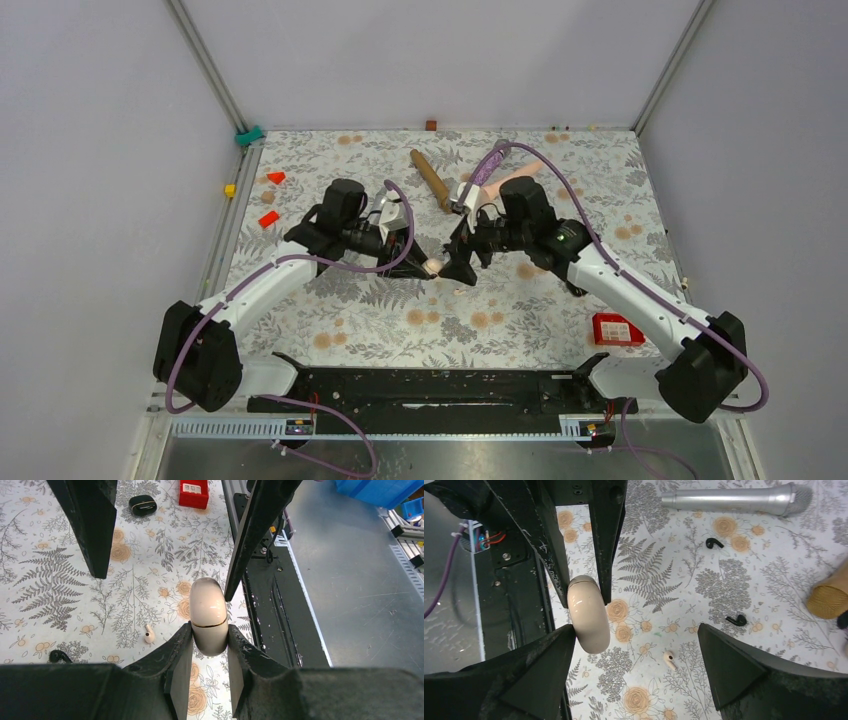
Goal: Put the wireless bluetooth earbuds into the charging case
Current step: Open the charging case, then pick up the earbud from the center of the board.
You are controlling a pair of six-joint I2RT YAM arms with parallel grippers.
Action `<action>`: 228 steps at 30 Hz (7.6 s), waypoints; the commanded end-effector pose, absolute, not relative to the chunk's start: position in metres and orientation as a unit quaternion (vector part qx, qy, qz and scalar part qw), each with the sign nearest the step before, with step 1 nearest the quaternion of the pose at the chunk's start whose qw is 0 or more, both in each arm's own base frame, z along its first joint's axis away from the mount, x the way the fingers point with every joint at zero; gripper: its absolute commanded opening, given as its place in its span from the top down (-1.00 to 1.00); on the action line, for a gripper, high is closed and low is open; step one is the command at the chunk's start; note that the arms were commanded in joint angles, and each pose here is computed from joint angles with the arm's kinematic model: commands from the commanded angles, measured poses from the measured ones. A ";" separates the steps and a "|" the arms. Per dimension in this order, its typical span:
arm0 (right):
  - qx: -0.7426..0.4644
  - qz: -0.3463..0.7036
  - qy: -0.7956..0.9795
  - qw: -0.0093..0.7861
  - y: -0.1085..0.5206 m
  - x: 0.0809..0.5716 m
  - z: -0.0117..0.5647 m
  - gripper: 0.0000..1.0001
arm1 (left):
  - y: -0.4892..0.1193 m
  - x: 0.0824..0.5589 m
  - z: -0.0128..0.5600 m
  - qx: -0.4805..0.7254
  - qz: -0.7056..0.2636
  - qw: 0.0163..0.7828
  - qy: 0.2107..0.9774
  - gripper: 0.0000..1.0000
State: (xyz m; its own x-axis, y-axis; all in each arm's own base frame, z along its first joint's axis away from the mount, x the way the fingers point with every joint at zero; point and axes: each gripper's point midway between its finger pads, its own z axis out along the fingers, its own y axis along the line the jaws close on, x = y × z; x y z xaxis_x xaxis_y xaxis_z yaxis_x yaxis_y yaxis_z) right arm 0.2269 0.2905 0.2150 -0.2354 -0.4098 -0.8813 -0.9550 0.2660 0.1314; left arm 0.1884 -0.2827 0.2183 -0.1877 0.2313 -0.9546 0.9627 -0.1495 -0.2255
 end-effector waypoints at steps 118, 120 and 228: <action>-0.459 0.029 0.874 0.154 0.267 0.247 0.025 -0.32 | -0.254 0.179 0.279 0.583 -0.483 0.434 0.488 1.00; -0.458 0.011 0.875 0.155 0.265 0.249 0.020 -0.31 | -0.254 0.180 0.279 0.584 -0.481 0.437 0.487 1.00; -0.187 0.272 0.944 0.030 0.259 0.268 0.007 0.37 | -0.254 0.182 0.275 0.587 -0.480 0.436 0.485 1.00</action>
State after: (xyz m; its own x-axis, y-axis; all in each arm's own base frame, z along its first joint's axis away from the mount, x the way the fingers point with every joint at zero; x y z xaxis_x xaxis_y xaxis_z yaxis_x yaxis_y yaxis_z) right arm 0.2627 0.2649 0.0131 -0.9325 -0.3282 -0.1509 -0.3558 0.7621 0.5409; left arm 0.1805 -0.2532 0.2651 0.0138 0.1853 -0.9826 0.9920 -0.1256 -0.0098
